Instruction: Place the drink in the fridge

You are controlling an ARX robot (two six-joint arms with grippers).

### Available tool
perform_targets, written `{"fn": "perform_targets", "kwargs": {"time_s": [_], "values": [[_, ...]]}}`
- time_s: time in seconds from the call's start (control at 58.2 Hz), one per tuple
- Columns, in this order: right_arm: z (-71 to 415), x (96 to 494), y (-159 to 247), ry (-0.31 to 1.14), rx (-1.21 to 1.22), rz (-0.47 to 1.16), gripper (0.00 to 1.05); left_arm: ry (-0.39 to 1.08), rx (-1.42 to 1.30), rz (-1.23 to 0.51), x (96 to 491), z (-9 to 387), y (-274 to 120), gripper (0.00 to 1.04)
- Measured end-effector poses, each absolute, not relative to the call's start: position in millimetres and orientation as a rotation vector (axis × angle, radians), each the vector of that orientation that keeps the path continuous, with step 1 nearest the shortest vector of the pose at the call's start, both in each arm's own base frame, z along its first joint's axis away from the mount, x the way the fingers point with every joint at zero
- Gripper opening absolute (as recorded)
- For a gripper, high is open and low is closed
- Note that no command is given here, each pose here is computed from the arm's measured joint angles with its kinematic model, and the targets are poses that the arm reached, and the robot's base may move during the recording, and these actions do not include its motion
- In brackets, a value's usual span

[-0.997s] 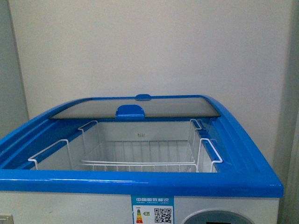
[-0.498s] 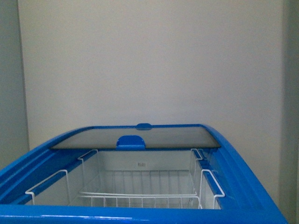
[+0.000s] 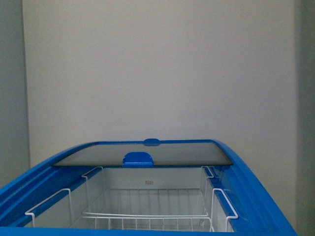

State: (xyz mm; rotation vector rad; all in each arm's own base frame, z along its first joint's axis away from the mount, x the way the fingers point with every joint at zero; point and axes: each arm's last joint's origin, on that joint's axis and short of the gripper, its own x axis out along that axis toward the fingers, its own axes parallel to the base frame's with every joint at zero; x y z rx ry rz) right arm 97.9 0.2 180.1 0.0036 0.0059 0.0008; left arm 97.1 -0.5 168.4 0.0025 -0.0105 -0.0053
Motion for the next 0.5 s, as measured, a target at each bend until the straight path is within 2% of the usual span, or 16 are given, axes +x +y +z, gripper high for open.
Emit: {"fn": "perform_targets", "kwargs": {"time_s": [0.447, 0.481, 0.498], "values": [[168.3, 97.1, 0.2, -0.007, 0.003, 0.003, 0.03, -0.010, 0.002, -0.005, 97.1, 168.4, -0.5, 0.03], [168.3, 97.1, 0.2, -0.007, 0.003, 0.003, 0.05, -0.010, 0.002, -0.005, 97.1, 168.4, -0.5, 0.08], [168.3, 97.1, 0.2, -0.007, 0.002, 0.002, 0.11, -0.010, 0.002, -0.005, 97.1, 168.4, -0.5, 0.14]]}}
